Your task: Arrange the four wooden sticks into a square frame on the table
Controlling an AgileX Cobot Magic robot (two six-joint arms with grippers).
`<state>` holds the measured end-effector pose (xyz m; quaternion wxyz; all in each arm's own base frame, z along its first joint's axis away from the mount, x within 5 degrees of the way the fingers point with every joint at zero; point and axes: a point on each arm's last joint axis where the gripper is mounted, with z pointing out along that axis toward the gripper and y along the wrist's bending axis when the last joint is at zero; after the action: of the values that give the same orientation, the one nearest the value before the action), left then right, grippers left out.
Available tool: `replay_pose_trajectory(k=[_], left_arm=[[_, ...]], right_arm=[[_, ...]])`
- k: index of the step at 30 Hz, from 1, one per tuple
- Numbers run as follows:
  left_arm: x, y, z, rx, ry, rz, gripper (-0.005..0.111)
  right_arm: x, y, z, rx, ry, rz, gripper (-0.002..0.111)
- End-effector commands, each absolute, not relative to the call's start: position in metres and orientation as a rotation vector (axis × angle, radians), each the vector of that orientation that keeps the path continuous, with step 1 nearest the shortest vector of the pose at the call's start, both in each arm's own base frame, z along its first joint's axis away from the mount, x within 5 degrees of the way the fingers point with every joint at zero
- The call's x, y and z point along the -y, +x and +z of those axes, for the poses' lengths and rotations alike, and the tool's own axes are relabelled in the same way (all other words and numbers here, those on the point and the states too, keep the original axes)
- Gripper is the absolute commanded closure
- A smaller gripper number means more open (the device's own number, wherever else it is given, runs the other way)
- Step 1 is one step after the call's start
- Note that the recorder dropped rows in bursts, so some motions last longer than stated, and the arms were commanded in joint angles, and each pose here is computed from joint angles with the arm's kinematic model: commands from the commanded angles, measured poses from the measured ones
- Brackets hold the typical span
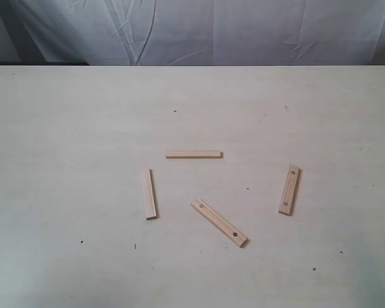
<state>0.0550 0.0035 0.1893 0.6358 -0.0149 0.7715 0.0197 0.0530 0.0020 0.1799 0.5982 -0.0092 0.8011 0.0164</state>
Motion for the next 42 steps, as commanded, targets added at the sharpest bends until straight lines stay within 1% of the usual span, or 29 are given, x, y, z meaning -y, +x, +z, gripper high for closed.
replay_pose_trajectory(k=[1, 29, 32, 39, 42], left_arm=[[-0.004, 0.055, 0.189, -1.75, -0.033, 0.049, 0.107], [-0.004, 0.055, 0.189, -1.75, -0.033, 0.049, 0.107], [-0.004, 0.055, 0.189, -1.75, -0.033, 0.049, 0.107], [-0.004, 0.055, 0.189, -1.75, -0.033, 0.049, 0.107], [-0.004, 0.055, 0.189, -1.75, -0.033, 0.049, 0.107]], right_arm=[[-0.002, 0.053, 0.181, -1.84, -0.017, 0.032, 0.108], [-0.001, 0.053, 0.182, -1.826, -0.036, 0.003, 0.108], [-0.002, 0.055, 0.191, -1.734, -0.022, 0.028, 0.108], [-0.002, 0.054, 0.227, -1.334, -0.021, 0.037, 0.108], [-0.002, 0.052, 0.234, -1.246, -0.021, 0.039, 0.108]])
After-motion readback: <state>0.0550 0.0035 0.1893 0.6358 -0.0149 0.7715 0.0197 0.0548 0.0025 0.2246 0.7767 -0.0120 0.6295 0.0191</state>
